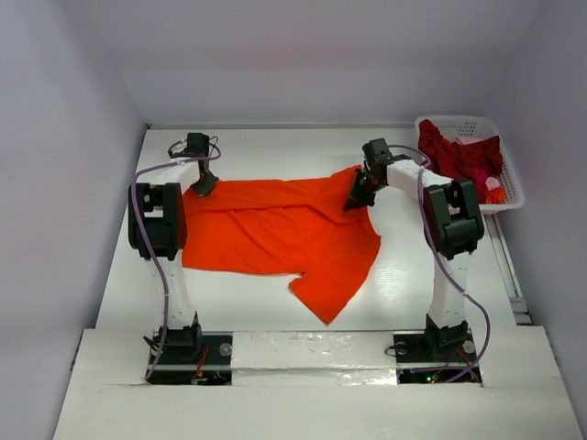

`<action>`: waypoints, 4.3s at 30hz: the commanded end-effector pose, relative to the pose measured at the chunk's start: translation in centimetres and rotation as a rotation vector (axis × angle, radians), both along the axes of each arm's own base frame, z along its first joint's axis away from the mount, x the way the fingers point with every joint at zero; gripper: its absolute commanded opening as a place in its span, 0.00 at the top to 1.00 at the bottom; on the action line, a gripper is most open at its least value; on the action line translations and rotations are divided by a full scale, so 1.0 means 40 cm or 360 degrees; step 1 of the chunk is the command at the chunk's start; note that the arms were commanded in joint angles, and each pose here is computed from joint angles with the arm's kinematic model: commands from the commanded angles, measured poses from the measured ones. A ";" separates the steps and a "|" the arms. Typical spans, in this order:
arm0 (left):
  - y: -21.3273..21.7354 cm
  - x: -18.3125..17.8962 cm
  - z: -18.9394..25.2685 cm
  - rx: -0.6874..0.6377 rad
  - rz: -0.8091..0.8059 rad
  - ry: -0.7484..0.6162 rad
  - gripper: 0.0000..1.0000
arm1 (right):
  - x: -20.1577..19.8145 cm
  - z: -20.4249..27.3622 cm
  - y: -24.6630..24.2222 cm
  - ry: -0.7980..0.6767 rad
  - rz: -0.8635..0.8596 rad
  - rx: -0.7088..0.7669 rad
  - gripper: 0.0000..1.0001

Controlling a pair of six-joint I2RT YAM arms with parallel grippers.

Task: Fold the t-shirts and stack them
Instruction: Fold the tshirt

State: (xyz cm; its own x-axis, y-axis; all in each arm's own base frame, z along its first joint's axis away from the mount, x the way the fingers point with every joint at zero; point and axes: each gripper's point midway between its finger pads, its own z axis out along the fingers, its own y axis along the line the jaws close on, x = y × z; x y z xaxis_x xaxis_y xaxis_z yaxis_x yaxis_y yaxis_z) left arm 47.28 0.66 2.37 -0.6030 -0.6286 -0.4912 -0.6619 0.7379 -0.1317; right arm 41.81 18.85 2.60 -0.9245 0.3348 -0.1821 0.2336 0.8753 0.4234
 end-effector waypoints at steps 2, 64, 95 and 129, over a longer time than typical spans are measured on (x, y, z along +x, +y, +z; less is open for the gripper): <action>0.023 -0.119 -0.052 0.0025 0.0009 0.0259 1.00 | 0.048 -0.001 -0.041 -0.0014 -0.0003 -0.0057 1.00; 0.012 0.045 -0.008 0.0040 -0.0026 0.0138 1.00 | 0.284 0.087 -0.093 -0.0161 -0.0059 0.0001 1.00; -0.011 0.045 0.021 0.0041 -0.0062 0.0113 1.00 | 0.135 0.060 0.040 -0.0140 0.0109 -0.0362 1.00; -0.120 0.082 -0.037 -0.0025 -0.0198 0.0170 1.00 | 0.224 0.049 -0.116 -0.0049 -0.0128 -0.0433 1.00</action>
